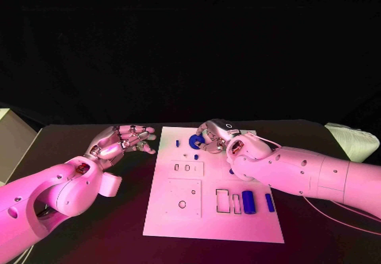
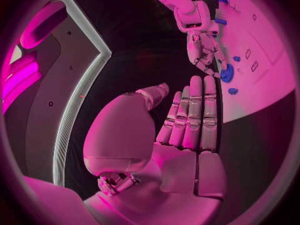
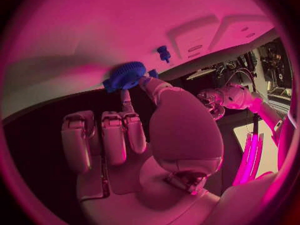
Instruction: Assemble the parts on the task board
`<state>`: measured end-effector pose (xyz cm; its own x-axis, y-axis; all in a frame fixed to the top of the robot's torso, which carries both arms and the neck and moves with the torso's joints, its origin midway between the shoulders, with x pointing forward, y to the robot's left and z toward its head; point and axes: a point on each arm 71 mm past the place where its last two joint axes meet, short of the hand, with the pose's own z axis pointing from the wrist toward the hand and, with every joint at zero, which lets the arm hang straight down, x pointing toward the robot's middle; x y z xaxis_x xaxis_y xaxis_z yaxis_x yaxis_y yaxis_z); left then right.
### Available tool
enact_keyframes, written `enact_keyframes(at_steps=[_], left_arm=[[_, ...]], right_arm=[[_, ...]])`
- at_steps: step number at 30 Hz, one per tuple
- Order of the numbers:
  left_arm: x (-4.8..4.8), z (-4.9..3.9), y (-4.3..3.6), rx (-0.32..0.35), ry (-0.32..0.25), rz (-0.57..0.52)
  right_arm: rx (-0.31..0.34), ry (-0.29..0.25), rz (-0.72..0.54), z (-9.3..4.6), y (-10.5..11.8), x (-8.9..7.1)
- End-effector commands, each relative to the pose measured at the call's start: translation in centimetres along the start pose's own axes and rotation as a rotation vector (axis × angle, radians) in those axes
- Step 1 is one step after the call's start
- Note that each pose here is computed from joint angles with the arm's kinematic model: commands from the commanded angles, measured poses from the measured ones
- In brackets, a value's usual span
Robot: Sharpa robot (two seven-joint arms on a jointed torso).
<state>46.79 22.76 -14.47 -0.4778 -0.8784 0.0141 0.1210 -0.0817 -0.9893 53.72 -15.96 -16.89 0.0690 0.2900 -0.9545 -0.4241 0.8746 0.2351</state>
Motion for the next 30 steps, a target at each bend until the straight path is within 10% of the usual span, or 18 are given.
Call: enact_keyframes(at_steps=[1,16,30], left_arm=[[0.19,0.02,-0.04,0.004,0.019,-0.003],[0.14,0.0,-0.01,0.001,0.017,-0.002],[0.0,0.05,0.11,-0.001,0.012,-0.001]], right_arm=[[0.01,0.049,0.011,-0.2,-0.3,0.4],[0.018,0.073,0.036,-0.8,-0.9,0.6],[0.026,-0.043,0.165,-2.0,-1.5,-1.4]])
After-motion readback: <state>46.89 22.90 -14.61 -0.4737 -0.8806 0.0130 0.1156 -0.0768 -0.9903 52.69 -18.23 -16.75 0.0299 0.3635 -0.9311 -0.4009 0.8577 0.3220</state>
